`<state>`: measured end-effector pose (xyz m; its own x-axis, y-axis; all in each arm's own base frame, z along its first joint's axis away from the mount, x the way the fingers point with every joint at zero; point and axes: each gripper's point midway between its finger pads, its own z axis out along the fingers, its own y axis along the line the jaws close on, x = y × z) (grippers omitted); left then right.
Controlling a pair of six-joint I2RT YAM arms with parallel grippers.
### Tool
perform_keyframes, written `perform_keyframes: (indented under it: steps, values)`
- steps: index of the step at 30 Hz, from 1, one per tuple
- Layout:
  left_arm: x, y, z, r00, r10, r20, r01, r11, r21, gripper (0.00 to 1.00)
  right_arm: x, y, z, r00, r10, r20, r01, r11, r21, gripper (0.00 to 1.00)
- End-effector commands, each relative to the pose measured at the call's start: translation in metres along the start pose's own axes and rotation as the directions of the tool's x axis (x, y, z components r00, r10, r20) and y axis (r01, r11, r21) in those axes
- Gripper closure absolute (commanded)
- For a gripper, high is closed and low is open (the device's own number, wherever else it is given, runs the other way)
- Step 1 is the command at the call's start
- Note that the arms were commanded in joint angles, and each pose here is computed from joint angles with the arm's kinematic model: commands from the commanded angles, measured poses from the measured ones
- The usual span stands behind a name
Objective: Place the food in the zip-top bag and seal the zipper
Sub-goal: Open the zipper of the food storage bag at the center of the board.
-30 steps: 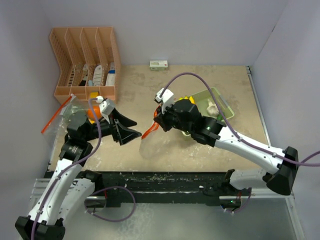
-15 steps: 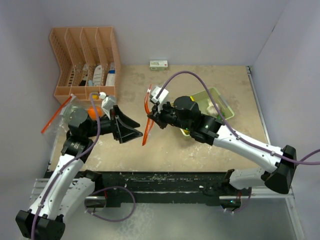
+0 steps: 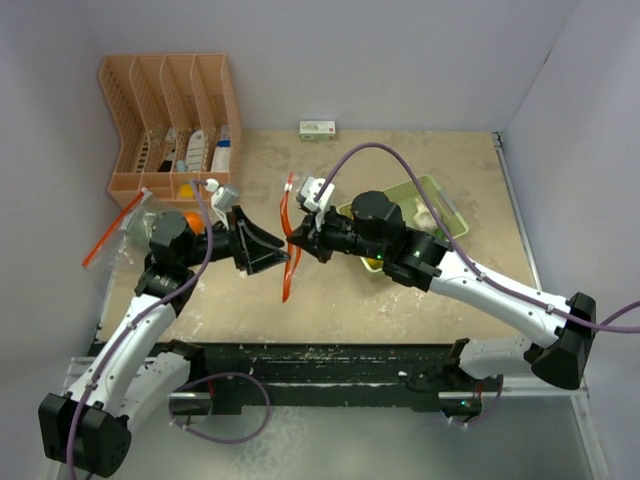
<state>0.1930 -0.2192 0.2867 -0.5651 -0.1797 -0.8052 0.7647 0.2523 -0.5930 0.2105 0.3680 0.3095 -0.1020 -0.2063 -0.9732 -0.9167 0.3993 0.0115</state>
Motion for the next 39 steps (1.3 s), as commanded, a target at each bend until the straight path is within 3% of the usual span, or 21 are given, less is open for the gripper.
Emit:
perform_keyframes:
  steps: [1, 7, 12, 13, 14, 16, 17, 22, 32, 35, 39]
  values:
    - [-0.009, -0.001, 0.003, 0.998, 0.042, 0.035, -0.043, 0.999, 0.022, 0.33, -0.047, 0.007, -0.005, 0.991, -0.019, 0.134, 0.024, 0.999, -0.038, 1.0]
    - [-0.01, -0.001, 0.004, 0.998, 0.038, 0.04, -0.039, 0.999, 0.03, 0.39, -0.052, 0.005, 0.004, 0.989, -0.002, 0.146, 0.007, 0.999, -0.034, 1.0]
    - [-0.01, 0.0, 0.006, 0.999, 0.023, 0.036, -0.025, 0.999, 0.044, 0.51, -0.058, 0.007, 0.008, 0.987, 0.007, 0.16, 0.001, 0.999, -0.048, 1.0]
    - [-0.011, 0.0, 0.007, 0.999, 0.024, 0.039, -0.026, 0.999, 0.046, 0.55, -0.056, 0.007, 0.01, 0.988, 0.009, 0.153, -0.001, 0.999, -0.052, 1.0]
    - [-0.011, 0.0, 0.007, 0.999, 0.029, 0.042, -0.031, 0.998, 0.052, 0.66, -0.054, 0.007, 0.011, 0.989, 0.012, 0.146, -0.004, 0.999, -0.054, 1.0]
    - [-0.013, -0.002, 0.007, 0.998, 0.033, 0.045, -0.036, 0.998, 0.061, 0.96, -0.051, 0.007, 0.013, 0.99, 0.018, 0.138, -0.01, 0.998, -0.056, 1.0]
    - [-0.013, -0.001, 0.008, 0.998, 0.033, 0.046, -0.035, 0.998, 0.059, 1.0, -0.051, 0.007, 0.014, 0.99, 0.02, 0.136, -0.013, 0.998, -0.054, 1.0]
    - [-0.01, 0.008, 0.009, 1.0, 0.014, 0.024, -0.015, 1.0, 0.021, 1.0, -0.047, -0.001, 0.01, 0.992, 0.048, 0.113, -0.048, 0.999, -0.001, 0.98]
    - [-0.019, 0.04, -0.015, 0.997, 0.074, 0.028, -0.061, 0.945, -0.322, 1.0, -0.007, -0.06, -0.02, 0.999, 0.048, -0.026, -0.036, 0.94, 0.34, 0.98]
    - [-0.028, 0.051, -0.03, 0.995, 0.092, 0.042, -0.062, 0.887, -0.457, 1.0, 0.007, -0.094, -0.03, 0.993, 0.102, -0.055, -0.057, 0.841, 0.538, 1.0]
    - [-0.039, 0.079, -0.064, 0.991, 0.123, 0.048, -0.057, 0.723, -0.689, 1.0, 0.03, -0.141, -0.061, 0.978, 0.169, -0.123, 0.001, 0.587, 0.81, 1.0]
